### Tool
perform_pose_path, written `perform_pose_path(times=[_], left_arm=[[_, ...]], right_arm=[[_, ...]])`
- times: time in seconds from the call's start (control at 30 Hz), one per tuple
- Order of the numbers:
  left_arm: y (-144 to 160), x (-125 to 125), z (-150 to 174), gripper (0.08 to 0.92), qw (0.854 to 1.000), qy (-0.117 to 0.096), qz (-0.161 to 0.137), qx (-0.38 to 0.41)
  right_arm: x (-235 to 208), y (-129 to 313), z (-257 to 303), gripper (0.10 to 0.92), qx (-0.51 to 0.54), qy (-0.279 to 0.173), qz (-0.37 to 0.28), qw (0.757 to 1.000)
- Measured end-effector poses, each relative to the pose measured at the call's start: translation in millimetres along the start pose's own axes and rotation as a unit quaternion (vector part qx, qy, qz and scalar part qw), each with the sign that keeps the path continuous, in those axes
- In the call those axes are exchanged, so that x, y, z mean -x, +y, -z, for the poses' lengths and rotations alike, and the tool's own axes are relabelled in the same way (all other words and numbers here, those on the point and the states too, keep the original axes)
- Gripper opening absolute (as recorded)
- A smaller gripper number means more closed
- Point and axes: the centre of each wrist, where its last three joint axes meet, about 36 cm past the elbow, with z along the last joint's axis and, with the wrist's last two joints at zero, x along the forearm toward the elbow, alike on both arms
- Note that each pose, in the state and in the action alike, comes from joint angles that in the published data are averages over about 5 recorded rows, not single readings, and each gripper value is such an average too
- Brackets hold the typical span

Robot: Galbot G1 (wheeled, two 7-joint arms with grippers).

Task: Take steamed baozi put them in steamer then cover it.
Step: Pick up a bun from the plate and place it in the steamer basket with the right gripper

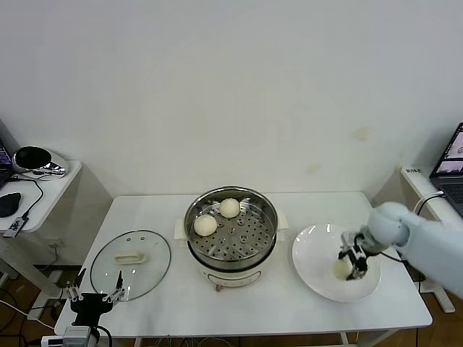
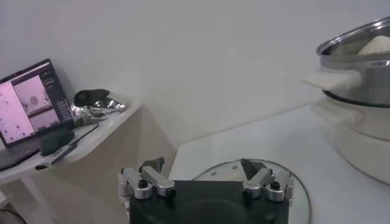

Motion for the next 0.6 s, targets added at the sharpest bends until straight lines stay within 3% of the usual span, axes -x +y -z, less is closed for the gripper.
perform_pose_path(times=[0.3, 0.6], left_arm=[[0, 1, 0, 0.823, 1.0, -0.001, -0.001, -0.001], [1, 2, -1, 0.823, 1.0, 0.002, 0.004, -0.004]], right_arm=[[-84, -57, 17, 0.634, -0.013, -0.038, -0.052, 0.998], [-162, -108, 95, 0.636, -0.102, -0.078, -0.101, 0.987]])
